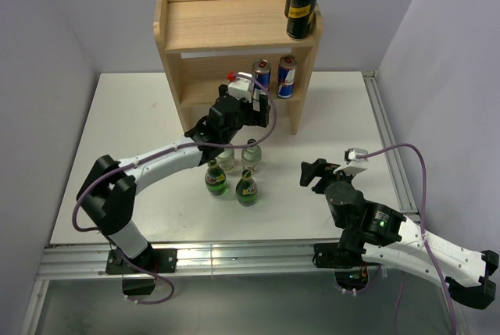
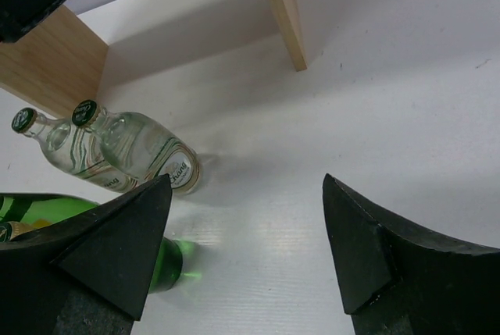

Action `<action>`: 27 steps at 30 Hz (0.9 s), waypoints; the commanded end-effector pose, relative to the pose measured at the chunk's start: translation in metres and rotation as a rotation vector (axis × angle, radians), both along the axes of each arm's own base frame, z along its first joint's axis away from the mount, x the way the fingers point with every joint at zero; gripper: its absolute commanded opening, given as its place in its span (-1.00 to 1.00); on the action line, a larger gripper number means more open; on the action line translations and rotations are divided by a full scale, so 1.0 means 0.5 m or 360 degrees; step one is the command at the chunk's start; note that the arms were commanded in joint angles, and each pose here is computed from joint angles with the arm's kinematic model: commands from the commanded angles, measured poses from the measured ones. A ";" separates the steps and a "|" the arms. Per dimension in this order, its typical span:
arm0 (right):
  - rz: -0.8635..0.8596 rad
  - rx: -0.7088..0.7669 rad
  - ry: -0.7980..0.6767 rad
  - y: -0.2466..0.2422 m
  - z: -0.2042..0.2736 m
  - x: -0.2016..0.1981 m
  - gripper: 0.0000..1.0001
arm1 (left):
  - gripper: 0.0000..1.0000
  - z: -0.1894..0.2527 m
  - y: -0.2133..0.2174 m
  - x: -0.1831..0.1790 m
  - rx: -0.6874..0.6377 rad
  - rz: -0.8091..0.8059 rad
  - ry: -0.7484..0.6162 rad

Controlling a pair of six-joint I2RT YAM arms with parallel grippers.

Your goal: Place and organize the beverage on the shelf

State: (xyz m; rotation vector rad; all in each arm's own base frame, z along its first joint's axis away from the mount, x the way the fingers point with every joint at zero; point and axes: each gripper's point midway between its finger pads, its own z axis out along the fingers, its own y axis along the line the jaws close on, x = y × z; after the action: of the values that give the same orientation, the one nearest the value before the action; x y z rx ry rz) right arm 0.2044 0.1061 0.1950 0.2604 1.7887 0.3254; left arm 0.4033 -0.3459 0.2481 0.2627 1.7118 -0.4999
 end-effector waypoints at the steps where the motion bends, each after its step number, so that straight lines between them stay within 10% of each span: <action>1: -0.0009 0.0015 -0.0029 0.004 0.004 0.005 0.69 | 0.99 0.044 0.015 -0.042 -0.0057 -0.0078 -0.0020; 12: -0.0002 0.0003 -0.0010 0.013 -0.008 0.008 0.69 | 0.99 0.081 0.066 -0.192 -0.0098 -0.0345 0.0039; 27: 0.0006 0.0021 -0.0020 0.014 -0.007 0.007 0.69 | 0.99 -0.124 0.241 -0.393 -0.0088 0.0268 0.0342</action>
State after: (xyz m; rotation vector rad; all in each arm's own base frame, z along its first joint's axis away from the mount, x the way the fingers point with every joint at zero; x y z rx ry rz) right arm 0.2058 0.1123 0.1848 0.2415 1.8058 0.3220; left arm 0.2094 -0.2572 0.2192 0.1640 1.8588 -0.6061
